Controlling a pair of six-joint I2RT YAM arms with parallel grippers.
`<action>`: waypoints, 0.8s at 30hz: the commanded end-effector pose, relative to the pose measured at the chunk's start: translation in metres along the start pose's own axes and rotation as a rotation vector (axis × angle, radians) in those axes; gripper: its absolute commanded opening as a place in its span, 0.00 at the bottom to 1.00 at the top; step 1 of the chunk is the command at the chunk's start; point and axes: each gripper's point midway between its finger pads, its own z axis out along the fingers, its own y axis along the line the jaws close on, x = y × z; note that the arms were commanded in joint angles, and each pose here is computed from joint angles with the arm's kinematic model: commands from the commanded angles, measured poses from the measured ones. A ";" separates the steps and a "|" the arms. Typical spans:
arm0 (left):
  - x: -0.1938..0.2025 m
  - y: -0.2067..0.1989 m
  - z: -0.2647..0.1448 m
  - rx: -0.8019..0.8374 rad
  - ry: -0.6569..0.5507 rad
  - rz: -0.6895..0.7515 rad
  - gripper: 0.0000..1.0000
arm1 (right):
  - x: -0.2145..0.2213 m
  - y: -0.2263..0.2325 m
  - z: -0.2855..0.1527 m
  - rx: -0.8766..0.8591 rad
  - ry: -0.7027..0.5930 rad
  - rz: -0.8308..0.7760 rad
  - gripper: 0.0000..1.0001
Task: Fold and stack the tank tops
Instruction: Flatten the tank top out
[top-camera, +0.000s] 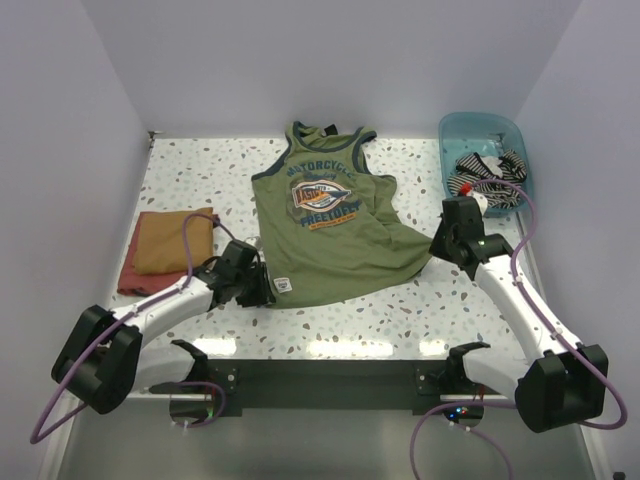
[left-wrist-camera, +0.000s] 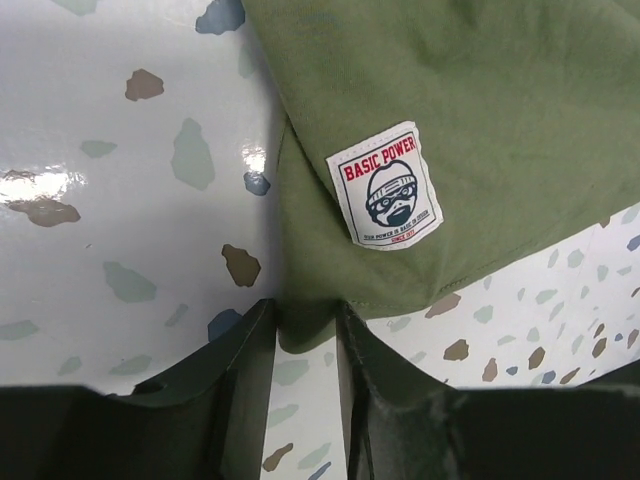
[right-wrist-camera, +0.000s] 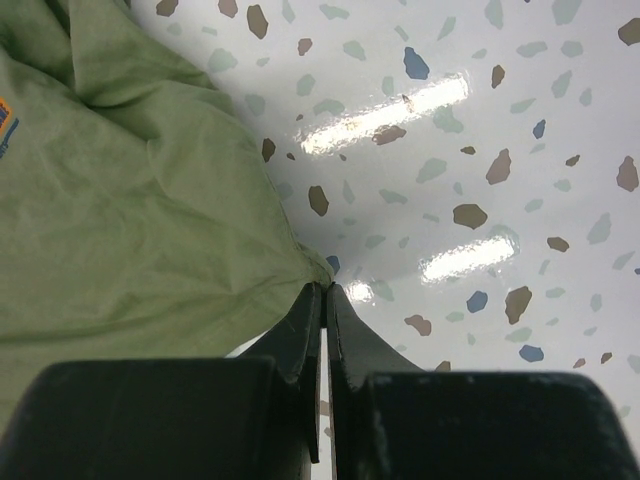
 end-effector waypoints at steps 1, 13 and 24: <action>-0.017 -0.011 -0.002 0.008 -0.054 0.004 0.34 | -0.010 0.007 -0.003 -0.028 -0.027 0.002 0.00; -0.083 -0.055 -0.062 0.069 -0.226 0.047 0.00 | -0.059 0.018 -0.031 -0.060 -0.123 0.019 0.00; -0.257 -0.143 -0.350 0.264 -0.892 0.035 0.00 | -0.226 0.043 -0.186 -0.256 -0.500 0.181 0.00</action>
